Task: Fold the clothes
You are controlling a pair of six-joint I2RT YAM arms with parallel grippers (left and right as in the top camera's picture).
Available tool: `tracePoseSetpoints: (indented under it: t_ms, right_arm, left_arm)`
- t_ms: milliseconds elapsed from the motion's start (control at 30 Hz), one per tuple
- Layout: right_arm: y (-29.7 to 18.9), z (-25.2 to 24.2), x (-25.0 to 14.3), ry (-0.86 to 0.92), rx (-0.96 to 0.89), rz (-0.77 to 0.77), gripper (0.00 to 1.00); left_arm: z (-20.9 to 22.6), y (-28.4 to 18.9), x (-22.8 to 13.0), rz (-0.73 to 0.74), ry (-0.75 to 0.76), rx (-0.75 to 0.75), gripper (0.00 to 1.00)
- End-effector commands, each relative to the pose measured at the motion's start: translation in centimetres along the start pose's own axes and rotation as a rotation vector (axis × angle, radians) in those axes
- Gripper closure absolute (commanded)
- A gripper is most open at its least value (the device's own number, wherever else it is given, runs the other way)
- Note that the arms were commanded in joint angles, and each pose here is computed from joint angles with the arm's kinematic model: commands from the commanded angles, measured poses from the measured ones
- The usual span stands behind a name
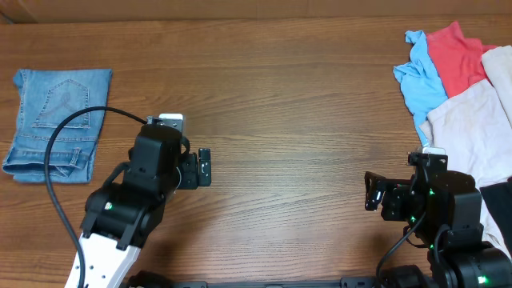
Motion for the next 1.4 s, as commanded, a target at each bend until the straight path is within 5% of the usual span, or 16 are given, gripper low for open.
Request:
tracePoseSetpoints:
  t_ms: [0,367,667,1367]
  right_arm:
    - [0.2,-0.8,-0.9,-0.008,-0.034,-0.037,0.0]
    - [4.2,-1.7,-3.9,-0.025,0.063,-0.383,0.0]
    - [4.8,-2.8,-2.4,-0.007,0.068,-0.693,0.0]
    - [7.1,-1.7,-3.3,-0.152,0.152,-0.744,0.0]
  left_arm:
    - [0.2,1.2,-0.3,0.042,-0.006,0.03,0.0]
    - [-0.1,4.5,-1.2,0.17,0.015,0.06,0.0]
    - [-0.3,7.2,-2.3,0.275,0.033,0.085,0.0]
    - [-0.3,9.1,-3.3,0.353,0.046,0.104,0.0]
Point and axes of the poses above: each gripper's point midway between its finger pads, its own y axis out along the fingers, its own z axis along the line the jaws close on, x = y × z, the point moved 5 cm from there along -y, back along the fingers, and after that the axes turned 3 degrees about y, right-handed, at the moved point
